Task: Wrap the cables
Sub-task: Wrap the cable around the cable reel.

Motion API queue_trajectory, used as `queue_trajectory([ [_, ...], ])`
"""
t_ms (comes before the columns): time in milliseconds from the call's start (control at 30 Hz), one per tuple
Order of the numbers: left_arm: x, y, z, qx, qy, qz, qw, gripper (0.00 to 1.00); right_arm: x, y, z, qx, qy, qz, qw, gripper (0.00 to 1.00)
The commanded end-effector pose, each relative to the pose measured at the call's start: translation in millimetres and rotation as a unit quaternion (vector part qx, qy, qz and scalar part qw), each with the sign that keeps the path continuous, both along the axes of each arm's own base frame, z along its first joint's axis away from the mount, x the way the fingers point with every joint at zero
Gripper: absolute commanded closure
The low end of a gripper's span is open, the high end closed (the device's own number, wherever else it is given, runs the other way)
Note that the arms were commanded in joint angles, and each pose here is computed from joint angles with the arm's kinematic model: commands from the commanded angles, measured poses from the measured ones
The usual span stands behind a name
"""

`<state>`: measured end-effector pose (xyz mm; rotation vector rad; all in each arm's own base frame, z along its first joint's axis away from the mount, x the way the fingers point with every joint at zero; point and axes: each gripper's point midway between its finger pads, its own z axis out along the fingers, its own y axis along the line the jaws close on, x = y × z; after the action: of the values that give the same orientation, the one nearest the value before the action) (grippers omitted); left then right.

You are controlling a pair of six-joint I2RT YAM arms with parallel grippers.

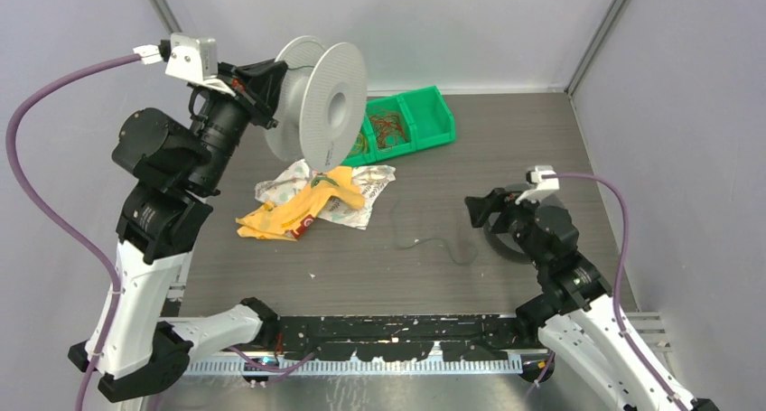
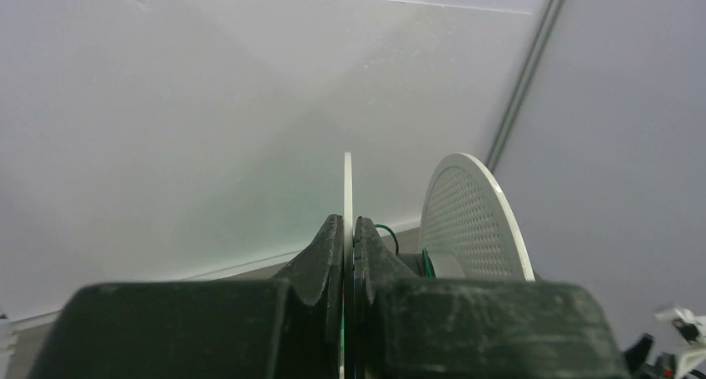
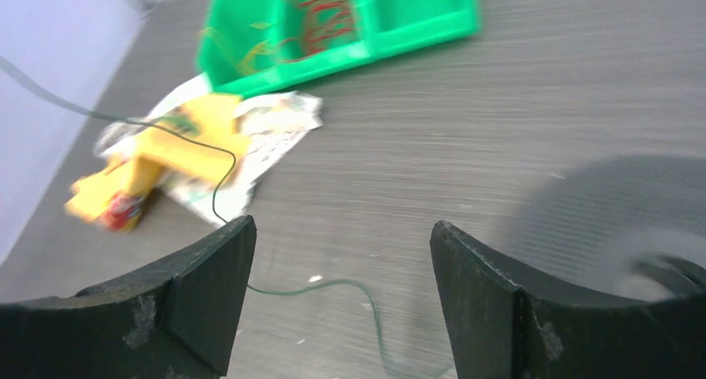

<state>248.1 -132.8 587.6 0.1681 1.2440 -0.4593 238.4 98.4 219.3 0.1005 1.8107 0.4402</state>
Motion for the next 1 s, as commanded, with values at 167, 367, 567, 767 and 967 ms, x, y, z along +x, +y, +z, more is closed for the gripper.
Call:
queue_trajectory([
  [167, -39.9, -4.5, 57.5, -0.086, -0.063, -0.082, 0.991, 1.0, 9.8, 105.4, 61.3, 0.026, -0.058, 0.268, 0.961, 0.16],
  [367, -42.3, -3.1, 60.1, -0.095, -0.066, -0.084, 0.99, 1.0, 16.5, 166.4, 84.0, 0.055, -0.115, 0.341, 0.931, 0.16],
  [567, -41.9, -2.4, 60.7, -0.095, -0.065, -0.082, 0.99, 1.0, 1.3, 234.6, 71.8, 0.05, -0.118, 0.41, 0.903, 0.16],
  [767, -40.8, -3.8, 60.5, -0.094, -0.064, -0.084, 0.99, 1.0, -3.1, 259.7, 73.3, 0.07, -0.125, 0.426, 0.893, 0.17],
  [967, -41.9, -4.7, 61.5, -0.097, -0.067, -0.088, 0.989, 1.0, 12.8, 267.6, 69.2, 0.074, -0.131, 0.399, 0.904, 0.25],
])
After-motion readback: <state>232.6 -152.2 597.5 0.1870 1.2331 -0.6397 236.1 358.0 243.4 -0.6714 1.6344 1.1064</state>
